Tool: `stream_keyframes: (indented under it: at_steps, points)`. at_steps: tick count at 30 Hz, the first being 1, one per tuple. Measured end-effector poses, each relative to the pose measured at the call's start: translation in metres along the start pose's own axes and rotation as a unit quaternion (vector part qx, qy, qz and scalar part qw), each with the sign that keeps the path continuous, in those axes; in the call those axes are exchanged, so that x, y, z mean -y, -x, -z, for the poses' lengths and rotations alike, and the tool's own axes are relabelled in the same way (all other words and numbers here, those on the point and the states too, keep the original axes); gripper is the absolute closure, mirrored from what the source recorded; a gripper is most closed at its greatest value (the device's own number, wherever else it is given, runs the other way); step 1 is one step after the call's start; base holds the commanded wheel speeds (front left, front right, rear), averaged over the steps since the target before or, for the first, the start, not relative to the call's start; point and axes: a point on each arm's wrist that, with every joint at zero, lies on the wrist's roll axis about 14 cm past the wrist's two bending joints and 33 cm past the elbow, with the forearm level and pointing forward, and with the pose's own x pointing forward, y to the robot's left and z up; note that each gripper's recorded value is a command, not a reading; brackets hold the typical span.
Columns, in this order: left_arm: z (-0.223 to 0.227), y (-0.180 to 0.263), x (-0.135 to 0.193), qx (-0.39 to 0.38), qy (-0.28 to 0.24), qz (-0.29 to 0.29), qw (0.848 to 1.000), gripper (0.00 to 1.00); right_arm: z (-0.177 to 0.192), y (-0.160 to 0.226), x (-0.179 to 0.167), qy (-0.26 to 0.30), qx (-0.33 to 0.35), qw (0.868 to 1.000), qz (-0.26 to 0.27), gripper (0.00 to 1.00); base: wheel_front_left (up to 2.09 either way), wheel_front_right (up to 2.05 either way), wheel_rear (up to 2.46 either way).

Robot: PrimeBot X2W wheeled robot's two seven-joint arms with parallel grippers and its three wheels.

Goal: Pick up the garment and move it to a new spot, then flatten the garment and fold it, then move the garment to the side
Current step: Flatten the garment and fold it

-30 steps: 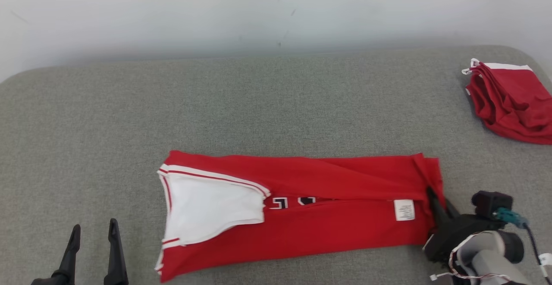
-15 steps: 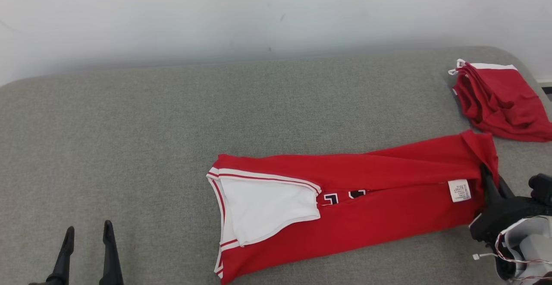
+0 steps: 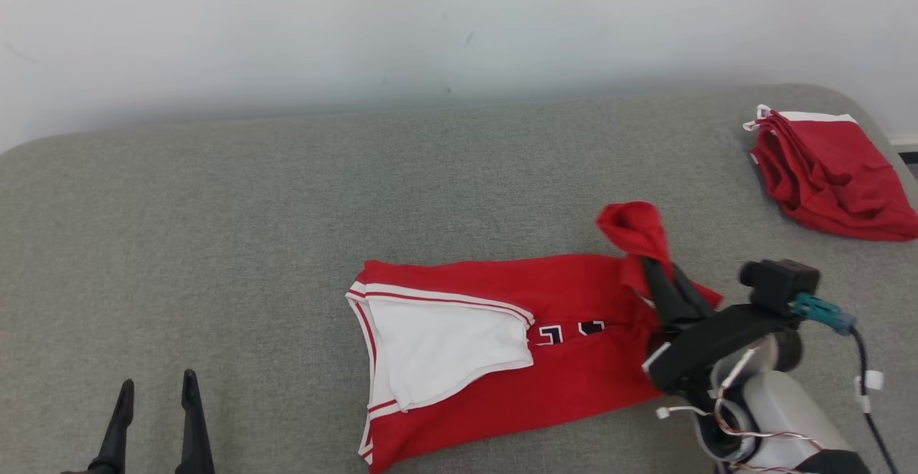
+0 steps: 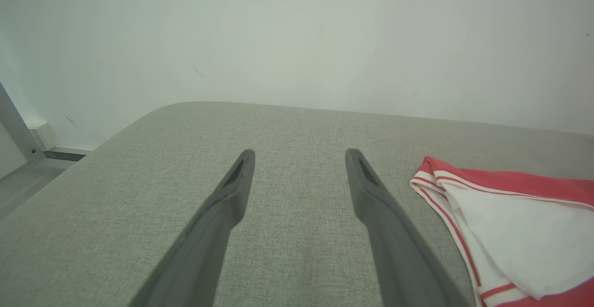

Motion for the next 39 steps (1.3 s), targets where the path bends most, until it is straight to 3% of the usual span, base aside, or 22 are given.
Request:
stream_keyframes:
  at_steps: [11,15,29,36,37,38,39]
  points:
    - [0.000,0.002,0.003,0.000,0.005,0.000,1.000,0.00,0.019,-0.022,-0.118,-0.045,-0.030,0.990,-0.127,1.00,0.00,0.00,0.00]
    - [-0.001,0.001,0.005,0.002,0.008,0.001,1.000,0.00,0.028,-0.030,-0.144,-0.049,-0.043,0.986,-0.154,1.00,0.00,0.00,0.00]
    - [0.002,0.002,-0.005,-0.004,0.014,-0.016,1.000,0.00,0.092,-0.036,-0.188,-0.053,-0.123,0.970,-0.204,1.00,0.00,0.00,0.00]
    - [0.002,0.003,-0.006,-0.005,0.015,-0.018,1.000,0.00,0.106,-0.032,-0.188,-0.053,-0.136,0.968,-0.202,1.00,0.00,0.00,0.00]
    - [0.002,0.003,-0.006,-0.005,0.015,-0.018,1.000,0.00,0.106,-0.032,-0.188,-0.051,-0.136,0.969,-0.202,0.93,0.00,0.00,0.00]
    - [0.002,0.003,-0.006,-0.004,0.015,-0.018,1.000,0.00,0.106,-0.032,-0.188,-0.048,-0.133,0.969,-0.203,0.29,0.00,0.00,0.00]
    - [0.002,0.003,-0.006,-0.004,0.015,-0.017,1.000,0.00,0.104,-0.032,-0.189,-0.047,-0.128,0.970,-0.204,0.00,0.00,0.00,0.00]
